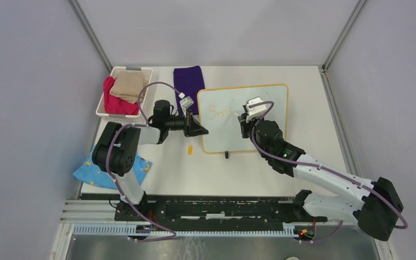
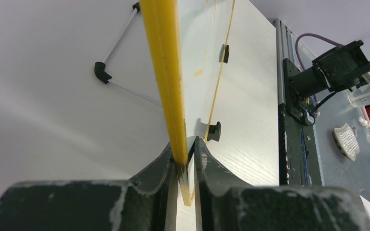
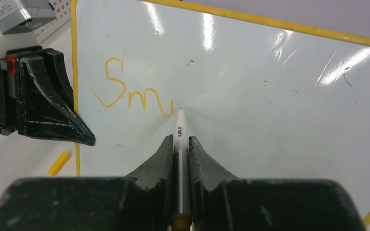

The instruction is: Write a sentence on the whiteboard

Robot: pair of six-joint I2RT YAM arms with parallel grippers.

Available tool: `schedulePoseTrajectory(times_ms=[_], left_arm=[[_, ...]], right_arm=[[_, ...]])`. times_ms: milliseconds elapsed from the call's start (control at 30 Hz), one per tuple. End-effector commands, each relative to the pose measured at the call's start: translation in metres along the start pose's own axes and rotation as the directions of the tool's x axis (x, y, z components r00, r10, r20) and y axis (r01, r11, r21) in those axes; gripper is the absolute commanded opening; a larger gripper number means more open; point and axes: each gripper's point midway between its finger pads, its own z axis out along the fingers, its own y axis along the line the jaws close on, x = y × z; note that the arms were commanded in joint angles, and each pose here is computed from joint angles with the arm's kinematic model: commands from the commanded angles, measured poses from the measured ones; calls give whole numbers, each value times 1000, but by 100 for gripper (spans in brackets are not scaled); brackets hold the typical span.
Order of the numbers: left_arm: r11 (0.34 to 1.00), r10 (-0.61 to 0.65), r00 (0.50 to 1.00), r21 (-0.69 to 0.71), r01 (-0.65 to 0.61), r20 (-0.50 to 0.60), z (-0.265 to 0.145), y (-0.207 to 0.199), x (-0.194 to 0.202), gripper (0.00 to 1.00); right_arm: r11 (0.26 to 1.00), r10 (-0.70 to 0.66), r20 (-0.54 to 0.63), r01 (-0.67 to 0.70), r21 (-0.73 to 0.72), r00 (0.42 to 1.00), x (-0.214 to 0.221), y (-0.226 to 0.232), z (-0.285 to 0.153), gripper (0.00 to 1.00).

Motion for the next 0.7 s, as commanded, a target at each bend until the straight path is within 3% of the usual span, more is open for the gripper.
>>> schedulePoseTrajectory(times_ms=[0,333,667], left_arm=[[993,-56,992,-114,43,-112,7,19,51,2],[993,-54,991,-113,40,-119,8,18,53,2],[993,-53,991,-114,39,-121,8,19,52,2]], right_arm=[[999,41,118,-45,30,992,-55,-10,-3,0],[998,41,153,-49,49,987,-83,-17,12,0],[996,42,129,-51,67,991,-75,-22,25,0]])
